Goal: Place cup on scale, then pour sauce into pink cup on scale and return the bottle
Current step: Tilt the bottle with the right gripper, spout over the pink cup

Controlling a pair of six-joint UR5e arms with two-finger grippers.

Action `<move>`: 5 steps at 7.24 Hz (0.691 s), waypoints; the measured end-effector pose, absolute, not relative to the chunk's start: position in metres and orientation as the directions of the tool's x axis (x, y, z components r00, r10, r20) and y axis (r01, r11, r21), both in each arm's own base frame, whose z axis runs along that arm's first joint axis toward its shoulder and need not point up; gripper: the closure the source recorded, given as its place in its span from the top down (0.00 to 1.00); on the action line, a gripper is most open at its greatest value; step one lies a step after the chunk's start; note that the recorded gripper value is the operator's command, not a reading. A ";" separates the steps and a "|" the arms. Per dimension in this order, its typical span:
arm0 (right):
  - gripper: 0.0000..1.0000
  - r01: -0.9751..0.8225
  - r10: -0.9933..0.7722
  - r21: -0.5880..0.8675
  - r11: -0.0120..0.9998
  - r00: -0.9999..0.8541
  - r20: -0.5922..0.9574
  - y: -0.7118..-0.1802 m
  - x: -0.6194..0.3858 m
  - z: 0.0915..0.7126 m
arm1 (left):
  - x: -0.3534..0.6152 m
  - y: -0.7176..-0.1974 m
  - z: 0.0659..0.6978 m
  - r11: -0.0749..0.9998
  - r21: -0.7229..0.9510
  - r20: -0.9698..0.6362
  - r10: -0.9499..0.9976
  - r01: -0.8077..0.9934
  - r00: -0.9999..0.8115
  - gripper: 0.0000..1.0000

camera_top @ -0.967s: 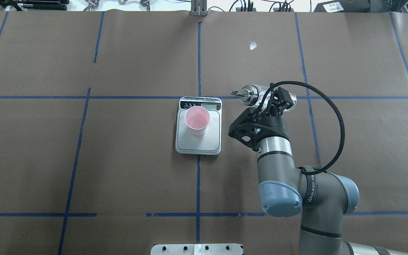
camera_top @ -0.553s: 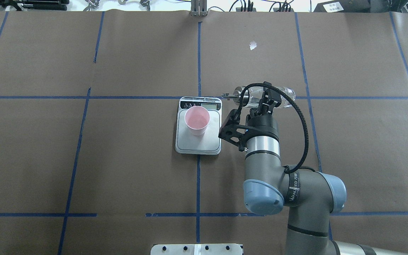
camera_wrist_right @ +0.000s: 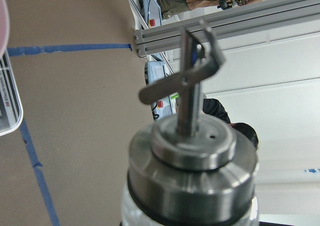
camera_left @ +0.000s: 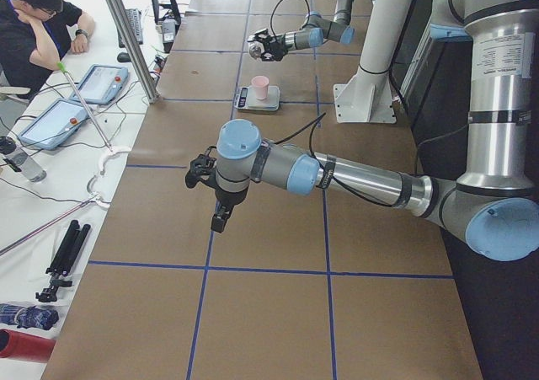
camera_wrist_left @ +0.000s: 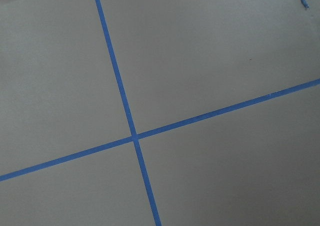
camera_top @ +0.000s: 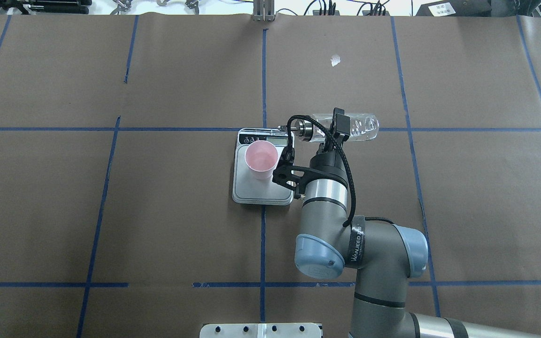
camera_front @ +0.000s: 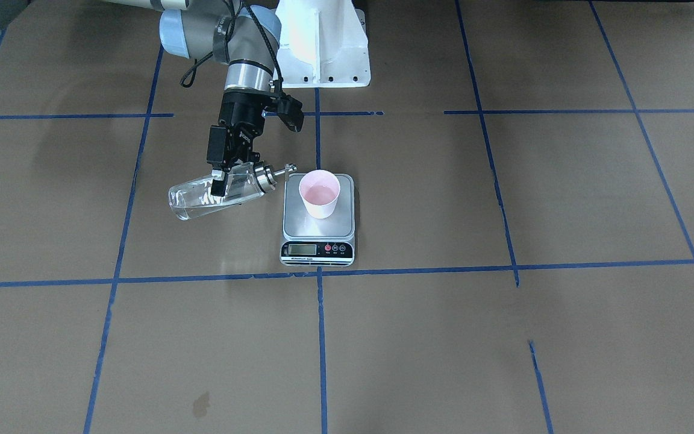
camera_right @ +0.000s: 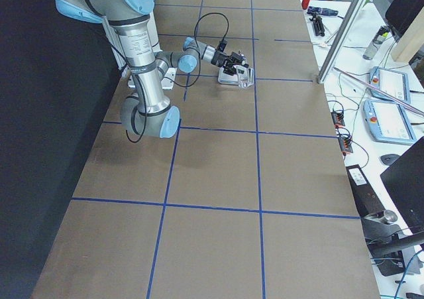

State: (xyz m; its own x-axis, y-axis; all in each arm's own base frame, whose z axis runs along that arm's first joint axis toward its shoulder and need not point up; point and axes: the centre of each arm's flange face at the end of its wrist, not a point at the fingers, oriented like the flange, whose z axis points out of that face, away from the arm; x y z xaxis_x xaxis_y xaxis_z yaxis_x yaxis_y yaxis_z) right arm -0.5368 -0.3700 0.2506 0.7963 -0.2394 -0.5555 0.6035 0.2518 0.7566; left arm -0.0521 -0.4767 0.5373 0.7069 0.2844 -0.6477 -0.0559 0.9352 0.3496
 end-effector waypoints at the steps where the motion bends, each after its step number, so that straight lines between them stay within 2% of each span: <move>1: 0.00 0.624 -0.233 0.739 0.255 0.781 -0.579 -0.372 -0.544 0.245 | -0.051 -0.476 0.539 0.937 0.345 -0.655 0.283 -0.056 0.700 1.00; 5: 0.00 0.702 -0.176 0.664 0.259 0.710 -0.682 -0.382 -0.571 0.262 | -0.050 -0.474 0.547 0.942 0.331 -0.670 0.276 -0.056 0.689 1.00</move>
State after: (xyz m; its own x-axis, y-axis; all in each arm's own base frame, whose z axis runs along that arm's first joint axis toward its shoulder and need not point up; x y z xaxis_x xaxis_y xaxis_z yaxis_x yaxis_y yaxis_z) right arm -0.5713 -0.3824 0.2622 0.7099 -0.1756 -0.6820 0.7017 0.2588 0.6638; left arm -0.0505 -0.4735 0.5467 0.6894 0.2761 -0.6697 -0.0559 0.9420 0.3308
